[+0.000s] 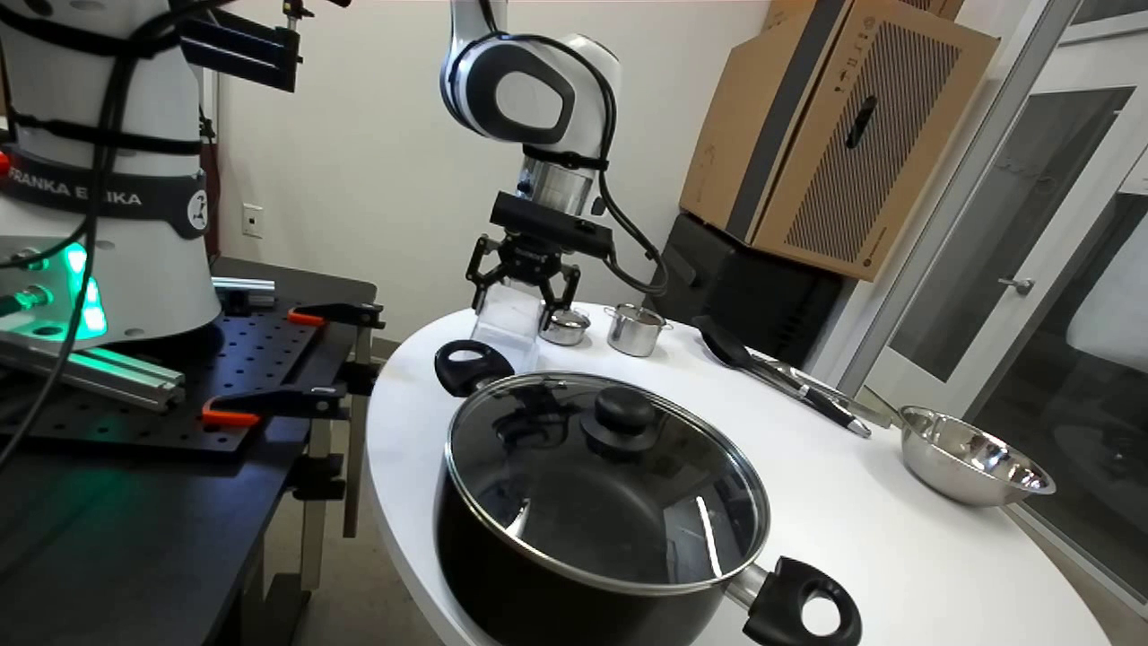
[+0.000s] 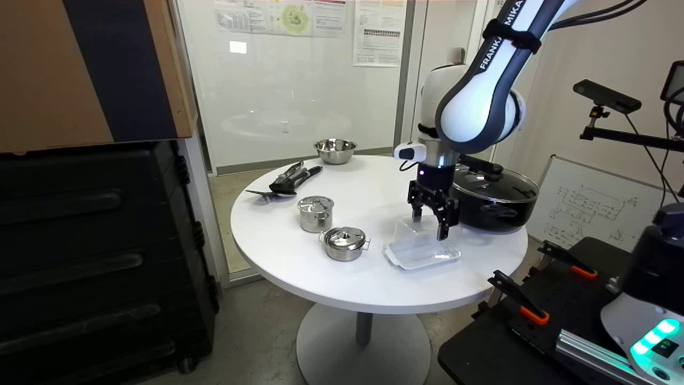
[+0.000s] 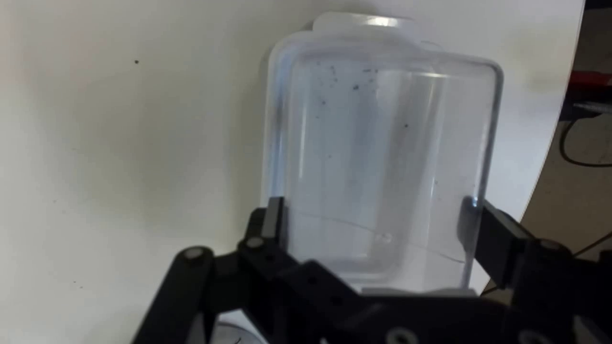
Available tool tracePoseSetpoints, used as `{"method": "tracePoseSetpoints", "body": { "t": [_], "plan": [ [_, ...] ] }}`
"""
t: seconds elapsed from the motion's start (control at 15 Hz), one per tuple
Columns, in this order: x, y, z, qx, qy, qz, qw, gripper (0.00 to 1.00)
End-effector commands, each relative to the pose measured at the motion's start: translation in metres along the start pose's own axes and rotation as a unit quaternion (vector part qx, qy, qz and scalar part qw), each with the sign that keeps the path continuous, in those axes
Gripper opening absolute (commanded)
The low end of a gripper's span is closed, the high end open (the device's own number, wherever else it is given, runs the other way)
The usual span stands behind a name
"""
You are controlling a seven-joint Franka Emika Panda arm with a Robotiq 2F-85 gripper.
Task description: Put the clear cover on the white thing
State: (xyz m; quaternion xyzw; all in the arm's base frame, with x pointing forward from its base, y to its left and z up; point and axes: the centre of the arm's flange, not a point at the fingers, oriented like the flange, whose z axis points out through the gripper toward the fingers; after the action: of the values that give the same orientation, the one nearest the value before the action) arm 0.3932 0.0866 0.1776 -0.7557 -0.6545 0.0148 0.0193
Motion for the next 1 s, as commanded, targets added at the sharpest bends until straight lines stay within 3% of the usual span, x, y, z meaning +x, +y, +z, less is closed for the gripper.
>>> {"method": "tracePoseSetpoints", "body": {
  "t": [0.0, 0.93],
  "plan": [
    [0.0016, -0.0034, 0.0044, -0.013, -0.004, 0.006, 0.9999, 0.64],
    [0.0066, -0.0029, 0.0136, -0.016, -0.014, 0.011, 0.9997, 0.64]
  ]
}}
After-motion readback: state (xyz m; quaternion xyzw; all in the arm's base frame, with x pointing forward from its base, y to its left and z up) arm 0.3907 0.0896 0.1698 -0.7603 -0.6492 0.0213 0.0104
